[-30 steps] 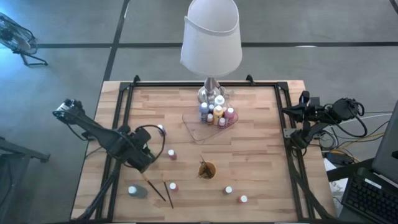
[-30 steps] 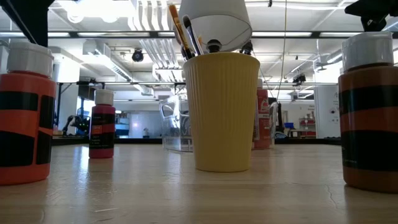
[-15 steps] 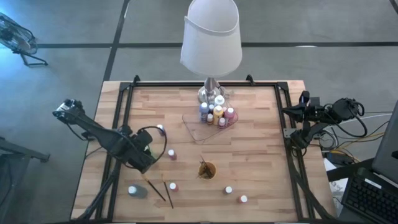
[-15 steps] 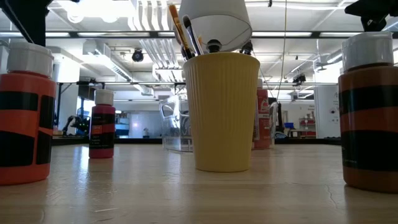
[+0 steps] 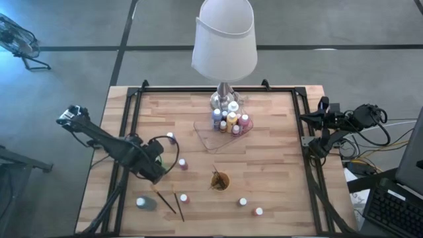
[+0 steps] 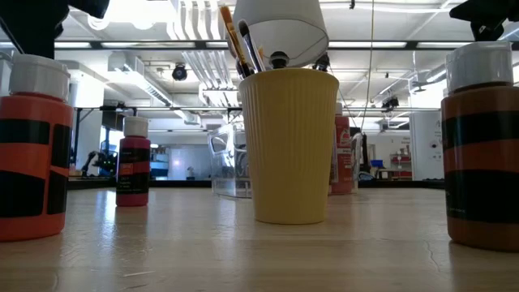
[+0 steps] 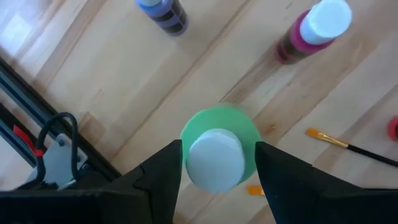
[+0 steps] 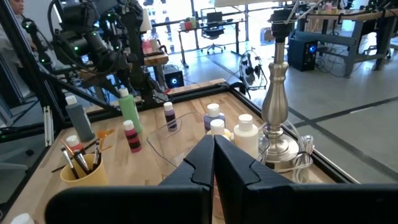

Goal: Pick & Place Paint Supplies
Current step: Put the green bottle into the transparent bin

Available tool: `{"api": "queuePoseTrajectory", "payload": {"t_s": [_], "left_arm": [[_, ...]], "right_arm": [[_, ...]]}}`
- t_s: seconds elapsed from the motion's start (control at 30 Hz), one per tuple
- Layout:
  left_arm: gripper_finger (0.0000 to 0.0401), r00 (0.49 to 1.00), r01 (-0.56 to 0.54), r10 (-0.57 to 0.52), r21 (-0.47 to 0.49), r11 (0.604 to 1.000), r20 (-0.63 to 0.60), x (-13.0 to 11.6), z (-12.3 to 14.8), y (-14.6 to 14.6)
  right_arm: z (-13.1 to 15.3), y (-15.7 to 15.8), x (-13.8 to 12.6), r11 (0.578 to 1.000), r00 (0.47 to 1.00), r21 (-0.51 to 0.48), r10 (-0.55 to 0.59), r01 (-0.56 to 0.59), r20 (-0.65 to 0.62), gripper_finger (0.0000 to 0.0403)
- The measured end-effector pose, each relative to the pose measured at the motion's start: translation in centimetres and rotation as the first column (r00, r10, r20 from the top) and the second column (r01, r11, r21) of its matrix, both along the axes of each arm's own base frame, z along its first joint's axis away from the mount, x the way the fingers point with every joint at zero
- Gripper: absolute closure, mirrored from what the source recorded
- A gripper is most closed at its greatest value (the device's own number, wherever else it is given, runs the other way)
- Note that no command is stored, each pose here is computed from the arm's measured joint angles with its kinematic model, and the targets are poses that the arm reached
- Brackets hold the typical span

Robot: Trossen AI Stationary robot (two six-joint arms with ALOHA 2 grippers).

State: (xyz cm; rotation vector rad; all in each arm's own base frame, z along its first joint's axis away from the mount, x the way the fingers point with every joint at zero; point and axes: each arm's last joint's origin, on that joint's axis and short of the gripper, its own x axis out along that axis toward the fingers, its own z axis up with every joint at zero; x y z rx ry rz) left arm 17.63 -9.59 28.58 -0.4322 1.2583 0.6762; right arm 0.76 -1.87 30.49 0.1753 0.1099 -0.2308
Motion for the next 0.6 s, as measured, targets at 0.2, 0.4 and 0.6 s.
{"api": "queuePoseTrajectory", "payload": {"t_s": [0.2,0.4,0.6], "left_arm": [[0.0198,1.0,0.001,-0.001,0.007,1.0,-0.01,0.08,-0.22,0.27],[0.0233,1.0,0.001,-0.001,0.007,1.0,-0.01,0.13,-0.22,0.34],[0.0271,1.0,0.005,-0.005,-0.002,1.0,-0.013,0.14,-0.2,0.32]], "right_arm": [[0.0,0.0,0.0,1.0,1.0,0.0,0.0,0.0,0.0,0.0394],[0.0,0.0,0.0,1.0,1.0,0.0,0.0,0.0,0.0,0.0394],[0.0,0.0,0.0,1.0,1.0,0.0,0.0,0.0,0.0,0.0394]]}}
